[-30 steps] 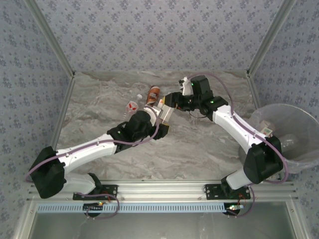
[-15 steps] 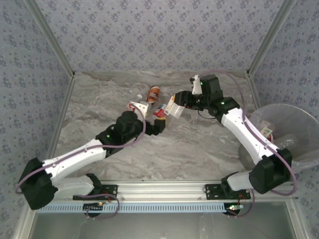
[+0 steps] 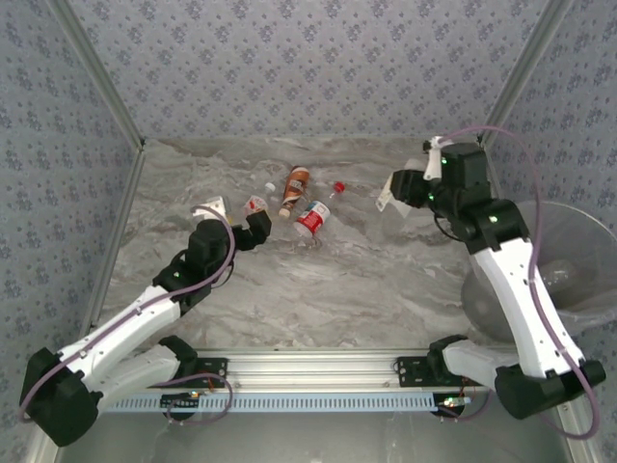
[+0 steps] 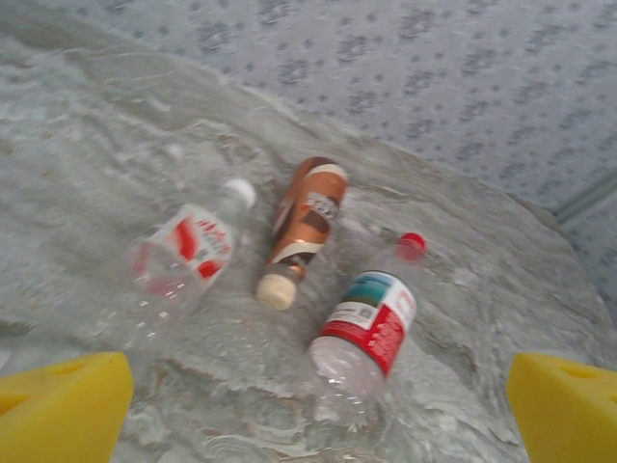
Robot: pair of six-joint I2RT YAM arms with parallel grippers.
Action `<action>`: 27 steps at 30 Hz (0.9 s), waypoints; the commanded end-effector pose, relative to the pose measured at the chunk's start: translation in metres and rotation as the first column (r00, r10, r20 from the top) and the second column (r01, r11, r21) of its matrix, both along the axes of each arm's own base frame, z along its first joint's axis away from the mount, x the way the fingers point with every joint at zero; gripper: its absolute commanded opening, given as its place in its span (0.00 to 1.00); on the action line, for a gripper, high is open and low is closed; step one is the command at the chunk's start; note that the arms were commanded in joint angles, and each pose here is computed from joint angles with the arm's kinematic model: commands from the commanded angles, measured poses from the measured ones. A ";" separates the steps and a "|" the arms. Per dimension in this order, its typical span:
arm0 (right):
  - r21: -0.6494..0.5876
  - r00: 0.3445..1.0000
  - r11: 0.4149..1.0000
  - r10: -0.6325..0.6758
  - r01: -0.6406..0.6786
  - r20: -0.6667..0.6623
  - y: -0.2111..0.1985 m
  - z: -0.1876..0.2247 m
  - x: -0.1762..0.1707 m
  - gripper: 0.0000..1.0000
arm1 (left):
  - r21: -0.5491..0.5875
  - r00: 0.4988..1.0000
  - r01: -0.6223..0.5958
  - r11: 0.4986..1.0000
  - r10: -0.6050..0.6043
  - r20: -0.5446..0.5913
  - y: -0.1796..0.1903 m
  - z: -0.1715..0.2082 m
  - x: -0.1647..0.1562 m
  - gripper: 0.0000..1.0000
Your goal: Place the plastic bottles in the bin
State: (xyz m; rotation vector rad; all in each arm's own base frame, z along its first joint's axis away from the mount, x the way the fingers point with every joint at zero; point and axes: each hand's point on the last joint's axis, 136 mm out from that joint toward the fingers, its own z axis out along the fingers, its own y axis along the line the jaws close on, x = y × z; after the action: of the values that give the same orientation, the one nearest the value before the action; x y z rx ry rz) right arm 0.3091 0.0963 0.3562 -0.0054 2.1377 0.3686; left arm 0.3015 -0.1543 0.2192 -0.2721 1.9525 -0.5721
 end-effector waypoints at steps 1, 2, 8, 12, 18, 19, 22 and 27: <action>-0.122 0.995 0.989 -0.074 0.082 0.067 -0.035 0.023 -0.021 0.30 | -0.013 0.988 -0.122 0.992 0.120 -0.096 0.025 -0.025 -0.003 0.99; -0.134 0.993 0.987 -0.081 0.092 0.084 -0.041 0.029 -0.027 0.30 | -0.015 0.985 -0.133 0.991 0.131 -0.112 0.027 -0.030 -0.002 1.00; -0.226 0.964 0.948 -0.183 0.225 0.193 -0.080 0.064 -0.055 0.29 | -0.014 0.978 -0.147 0.989 0.144 -0.152 0.029 -0.041 0.001 0.99; -0.249 0.931 0.917 -0.241 0.311 0.276 -0.101 0.084 -0.069 0.27 | -0.010 0.975 -0.146 0.989 0.142 -0.168 0.028 -0.045 0.004 0.99; -0.266 0.830 0.818 -0.388 0.510 0.399 -0.140 0.109 -0.088 0.25 | -0.015 0.973 -0.139 0.990 0.133 -0.189 0.024 -0.050 0.008 1.00; -0.268 0.808 0.795 -0.411 0.545 0.423 -0.146 0.114 -0.091 0.25 | -0.014 0.972 -0.136 0.991 0.131 -0.193 0.023 -0.051 0.008 0.99; -0.256 0.724 0.714 -0.483 0.651 0.493 -0.167 0.129 -0.104 0.25 | -0.011 0.972 -0.129 0.992 0.124 -0.199 0.021 -0.051 0.009 1.00; -0.210 0.581 0.581 -0.581 0.787 0.571 -0.195 0.136 -0.124 0.26 | -0.011 0.971 -0.128 0.992 0.123 -0.204 0.019 -0.053 0.011 0.99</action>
State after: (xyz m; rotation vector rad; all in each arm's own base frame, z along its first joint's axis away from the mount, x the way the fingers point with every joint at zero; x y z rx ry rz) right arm 0.2006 -0.0732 0.4773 0.3411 1.6473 -0.4373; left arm 0.3060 -0.1306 0.1510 -0.4734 2.1391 -0.4630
